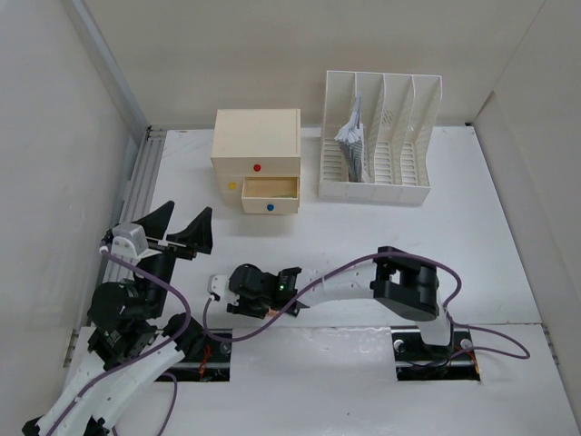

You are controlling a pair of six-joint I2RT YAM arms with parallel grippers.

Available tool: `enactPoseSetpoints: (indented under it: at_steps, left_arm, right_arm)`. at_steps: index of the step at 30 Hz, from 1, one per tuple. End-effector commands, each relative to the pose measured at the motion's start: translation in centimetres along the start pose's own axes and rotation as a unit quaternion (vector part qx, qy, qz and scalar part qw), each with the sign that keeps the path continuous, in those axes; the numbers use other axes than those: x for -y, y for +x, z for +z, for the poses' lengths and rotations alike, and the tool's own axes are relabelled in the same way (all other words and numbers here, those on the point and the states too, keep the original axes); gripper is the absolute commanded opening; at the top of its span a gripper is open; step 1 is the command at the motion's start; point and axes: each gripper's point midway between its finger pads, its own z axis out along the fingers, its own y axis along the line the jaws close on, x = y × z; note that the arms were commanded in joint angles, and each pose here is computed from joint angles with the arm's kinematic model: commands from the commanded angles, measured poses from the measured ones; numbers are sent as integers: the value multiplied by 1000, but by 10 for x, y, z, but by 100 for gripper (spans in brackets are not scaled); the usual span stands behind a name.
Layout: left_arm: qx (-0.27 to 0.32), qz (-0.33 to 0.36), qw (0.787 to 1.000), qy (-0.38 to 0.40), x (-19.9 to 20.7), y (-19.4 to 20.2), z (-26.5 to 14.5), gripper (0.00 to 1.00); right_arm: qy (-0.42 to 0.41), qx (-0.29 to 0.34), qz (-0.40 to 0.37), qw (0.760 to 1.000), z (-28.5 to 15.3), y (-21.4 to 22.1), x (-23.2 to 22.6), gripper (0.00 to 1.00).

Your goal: Organize the desk

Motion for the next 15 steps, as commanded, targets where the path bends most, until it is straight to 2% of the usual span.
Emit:
enactPoseSetpoints:
  at_steps: [1,2,6,9,13,15]
  left_arm:
    - [33,-9,999,10,3,-18,-2,88]
    - [33,-9,999,10,3,-18,-2,88]
    - [33,-9,999,10,3,-18,-2,88]
    - [33,-9,999,10,3,-18,-2,88]
    - [33,-9,999,10,3,-18,-2,88]
    - [33,-9,999,10,3,-18,-2,88]
  right_arm:
    - [-3,-67,-9,998,15,41,0,35]
    - [-4,-77,-9,997,16,47,-1,25]
    - [-20,-64,-12,998,14,38,-6,8]
    - [-19,-57,-18,998,9,30,-4,3]
    - [0,-17,-40,999,-10,-10,9,1]
    - [39,11,-55,998,-21,-39,26,1]
